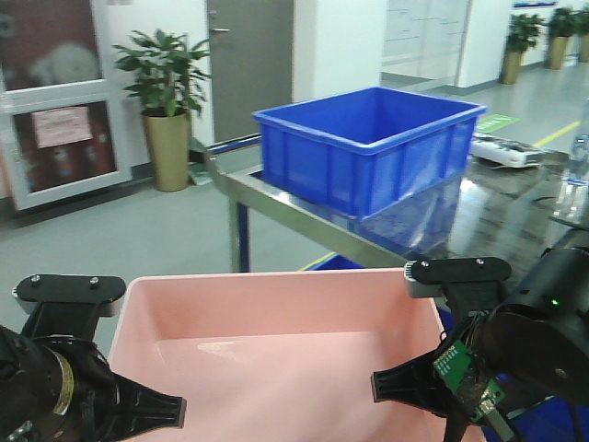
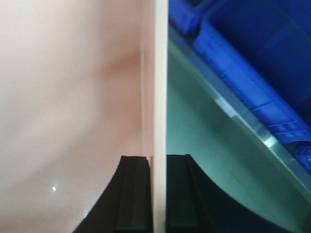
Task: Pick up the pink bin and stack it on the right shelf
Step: 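Hold the bin while driving up to the metal shelf with blue crates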
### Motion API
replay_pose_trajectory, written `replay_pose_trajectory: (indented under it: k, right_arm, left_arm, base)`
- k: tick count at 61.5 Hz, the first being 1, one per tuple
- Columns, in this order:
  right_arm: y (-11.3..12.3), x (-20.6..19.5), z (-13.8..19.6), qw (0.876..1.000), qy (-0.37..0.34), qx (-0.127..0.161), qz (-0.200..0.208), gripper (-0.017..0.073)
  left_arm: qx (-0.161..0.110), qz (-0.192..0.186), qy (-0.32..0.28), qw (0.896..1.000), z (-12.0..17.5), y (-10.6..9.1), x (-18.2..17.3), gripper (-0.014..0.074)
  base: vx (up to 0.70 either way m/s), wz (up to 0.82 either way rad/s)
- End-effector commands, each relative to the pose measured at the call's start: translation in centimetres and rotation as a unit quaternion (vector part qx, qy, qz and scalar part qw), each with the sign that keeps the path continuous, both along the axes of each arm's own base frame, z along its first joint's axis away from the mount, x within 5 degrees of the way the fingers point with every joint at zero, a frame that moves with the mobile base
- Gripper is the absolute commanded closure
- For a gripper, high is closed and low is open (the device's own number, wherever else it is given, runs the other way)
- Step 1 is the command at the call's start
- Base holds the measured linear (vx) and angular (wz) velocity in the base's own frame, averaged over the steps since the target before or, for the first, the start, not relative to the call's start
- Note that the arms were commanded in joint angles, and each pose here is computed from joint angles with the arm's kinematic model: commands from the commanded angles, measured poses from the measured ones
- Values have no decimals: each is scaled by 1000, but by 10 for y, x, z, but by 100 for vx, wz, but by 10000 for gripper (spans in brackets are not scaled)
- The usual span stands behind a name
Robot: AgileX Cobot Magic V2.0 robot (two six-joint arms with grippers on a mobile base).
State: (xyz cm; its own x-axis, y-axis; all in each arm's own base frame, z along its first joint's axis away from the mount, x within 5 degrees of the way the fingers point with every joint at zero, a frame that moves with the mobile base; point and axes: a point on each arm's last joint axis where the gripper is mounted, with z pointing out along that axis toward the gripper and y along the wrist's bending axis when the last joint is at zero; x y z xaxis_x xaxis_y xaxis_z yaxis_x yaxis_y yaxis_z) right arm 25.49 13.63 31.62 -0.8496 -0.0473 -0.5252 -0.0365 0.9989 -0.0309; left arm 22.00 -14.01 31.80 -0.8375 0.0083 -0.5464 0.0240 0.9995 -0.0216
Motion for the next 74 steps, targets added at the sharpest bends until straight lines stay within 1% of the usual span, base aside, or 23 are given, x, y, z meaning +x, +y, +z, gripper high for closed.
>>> replay_pose_trajectory:
  k: [1, 58, 74]
  right_arm:
    - [-6, 1, 21, 998, -56, -9, 10, 565]
    - [-6, 1, 21, 998, -56, -9, 10, 565]
    - [-6, 1, 21, 998, -56, -9, 10, 565]
  left_arm:
    - [-13, -12, -50, 999, 20, 1, -1, 500]
    - [-12, -12, -50, 999, 20, 1, -1, 500]
    - [-12, -12, -50, 999, 20, 1, -1, 500]
  base:
    - [27, -45]
    - [22, -59]
    - [19, -48]
